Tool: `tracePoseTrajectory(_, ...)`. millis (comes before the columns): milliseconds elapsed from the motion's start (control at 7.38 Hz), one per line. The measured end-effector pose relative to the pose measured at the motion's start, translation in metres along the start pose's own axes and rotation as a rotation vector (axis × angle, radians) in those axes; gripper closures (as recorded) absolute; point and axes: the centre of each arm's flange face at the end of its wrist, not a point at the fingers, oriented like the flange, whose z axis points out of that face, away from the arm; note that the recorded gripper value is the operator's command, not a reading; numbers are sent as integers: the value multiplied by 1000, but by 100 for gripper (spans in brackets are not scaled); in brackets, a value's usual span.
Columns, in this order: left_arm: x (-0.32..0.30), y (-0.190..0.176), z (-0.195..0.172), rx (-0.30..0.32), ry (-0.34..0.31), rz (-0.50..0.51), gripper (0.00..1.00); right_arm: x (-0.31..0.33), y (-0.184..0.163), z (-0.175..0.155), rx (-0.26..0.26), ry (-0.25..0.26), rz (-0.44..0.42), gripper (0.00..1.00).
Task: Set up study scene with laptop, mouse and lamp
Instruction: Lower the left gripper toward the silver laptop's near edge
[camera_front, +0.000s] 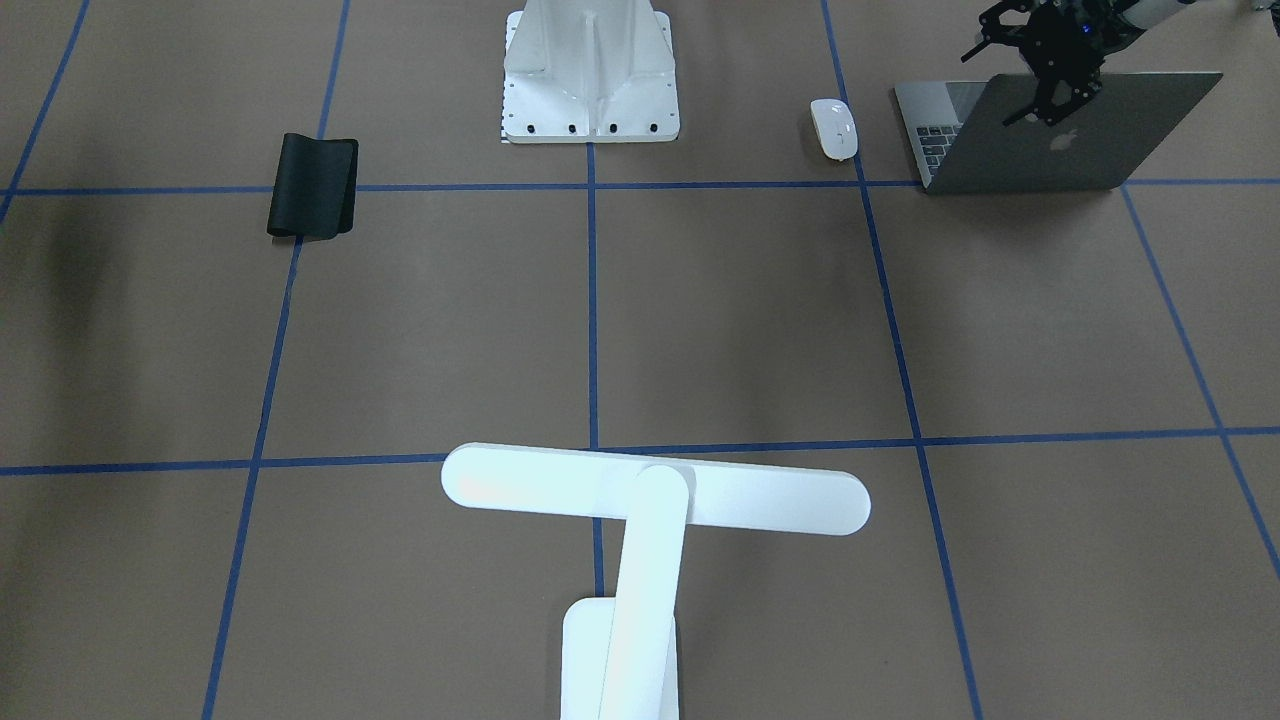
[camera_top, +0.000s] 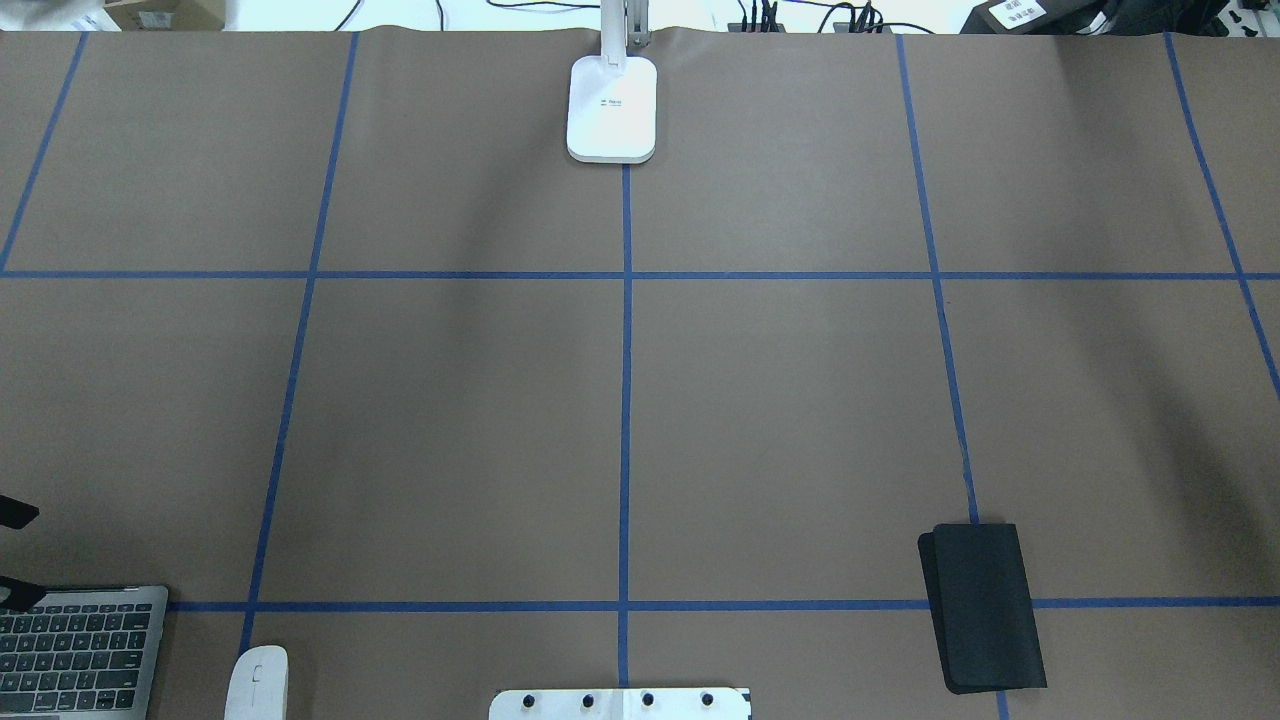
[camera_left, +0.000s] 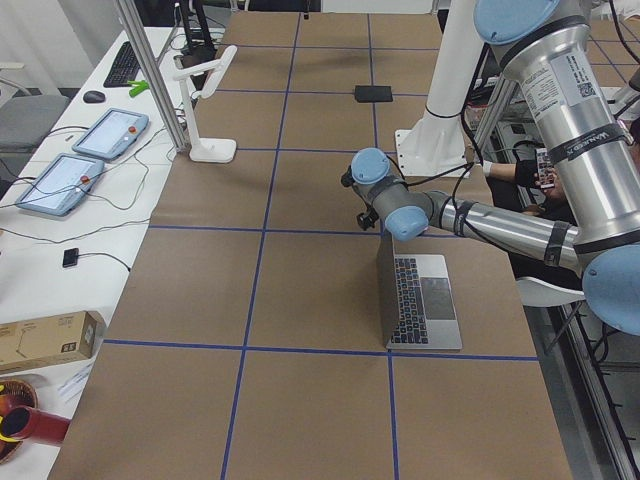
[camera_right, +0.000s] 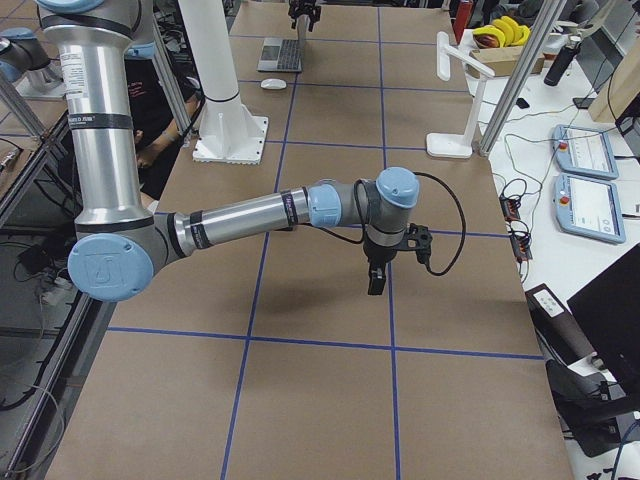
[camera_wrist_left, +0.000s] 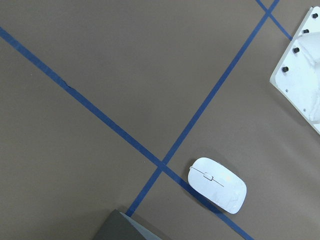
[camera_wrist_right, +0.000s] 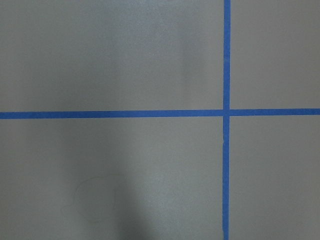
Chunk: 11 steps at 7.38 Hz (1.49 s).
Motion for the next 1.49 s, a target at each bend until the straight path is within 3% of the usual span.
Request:
tracePoseTrajectory(407, 1, 5, 4, -11, 15, 4, 1, -1, -1, 1, 0, 8, -3, 0)
tracePoseTrajectory(1492, -7, 30, 8, -37, 13, 166, 6, -2, -1, 0, 18, 6, -17, 0)
